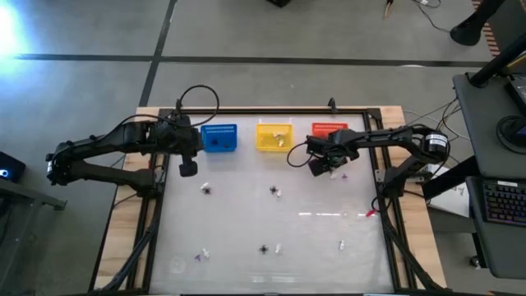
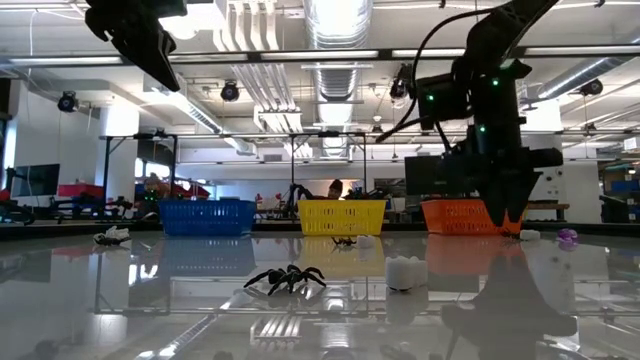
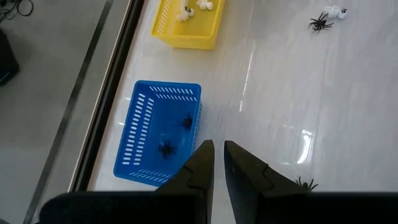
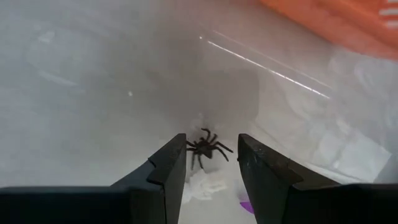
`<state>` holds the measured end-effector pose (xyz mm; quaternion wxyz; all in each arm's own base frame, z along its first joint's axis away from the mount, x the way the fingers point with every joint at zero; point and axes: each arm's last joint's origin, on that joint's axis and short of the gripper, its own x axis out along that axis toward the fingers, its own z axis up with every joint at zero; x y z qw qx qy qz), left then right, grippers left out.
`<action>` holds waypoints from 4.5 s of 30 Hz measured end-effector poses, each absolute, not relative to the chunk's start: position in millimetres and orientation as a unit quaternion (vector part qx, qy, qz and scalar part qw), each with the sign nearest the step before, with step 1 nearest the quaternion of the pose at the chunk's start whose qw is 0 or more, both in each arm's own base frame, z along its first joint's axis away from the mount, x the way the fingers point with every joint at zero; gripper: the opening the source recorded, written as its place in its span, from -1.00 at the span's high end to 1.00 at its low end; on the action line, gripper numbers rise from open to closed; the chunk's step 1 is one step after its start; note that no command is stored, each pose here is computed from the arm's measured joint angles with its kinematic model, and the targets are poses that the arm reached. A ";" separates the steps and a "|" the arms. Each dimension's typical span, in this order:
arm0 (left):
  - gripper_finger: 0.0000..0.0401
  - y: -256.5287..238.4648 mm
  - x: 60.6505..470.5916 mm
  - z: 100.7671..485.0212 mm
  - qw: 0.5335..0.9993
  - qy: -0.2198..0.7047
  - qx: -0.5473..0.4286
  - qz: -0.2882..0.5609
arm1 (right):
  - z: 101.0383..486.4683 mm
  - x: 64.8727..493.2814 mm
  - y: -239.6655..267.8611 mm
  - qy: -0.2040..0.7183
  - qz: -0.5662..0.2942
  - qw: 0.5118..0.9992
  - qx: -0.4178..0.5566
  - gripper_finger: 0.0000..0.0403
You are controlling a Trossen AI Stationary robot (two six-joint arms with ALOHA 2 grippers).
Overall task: Sort Halloween decoration
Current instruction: Put the black spider toy into the blue basket
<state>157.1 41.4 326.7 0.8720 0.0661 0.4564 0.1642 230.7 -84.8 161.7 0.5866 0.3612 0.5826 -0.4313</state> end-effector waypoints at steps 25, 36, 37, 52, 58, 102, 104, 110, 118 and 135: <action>0.90 41.5 157.3 326.8 0.873 0.455 0.063 0.166 | 139.9 221.8 -80.5 0.536 -0.469 0.562 0.420 0.60; 0.90 41.5 157.3 326.8 0.873 0.455 0.063 0.166 | 140.3 222.9 -80.3 0.530 -0.471 0.555 0.435 0.96; 0.90 41.4 157.2 326.8 0.873 0.455 0.063 0.166 | 141.3 223.4 -80.4 0.530 -0.469 0.555 0.436 0.96; 0.90 41.5 157.3 326.8 0.873 0.455 0.063 0.166 | 201.7 245.8 -85.7 0.442 -0.428 0.638 0.463 0.96; 0.90 41.5 157.3 326.7 0.872 0.455 0.063 0.166 | 221.3 272.4 -87.3 0.369 -0.387 0.699 0.475 0.96; 0.90 35.0 128.2 337.7 0.885 0.428 0.054 0.175 | 241.0 467.1 -136.2 0.286 -0.218 0.856 0.371 0.95; 0.90 35.0 128.1 337.8 0.885 0.428 0.055 0.175 | 243.9 467.8 -134.2 0.290 -0.209 0.863 0.356 0.94; 0.90 35.0 128.1 337.8 0.885 0.428 0.055 0.175 | 246.1 471.2 -124.6 0.300 -0.178 0.878 0.329 0.73; 0.90 35.0 128.2 337.8 0.885 0.428 0.056 0.174 | 209.0 483.0 -119.0 0.326 -0.196 0.851 0.362 0.40; 0.90 35.0 128.2 337.8 0.885 0.428 0.056 0.174 | 174.0 501.0 -113.6 0.341 -0.213 0.841 0.362 0.24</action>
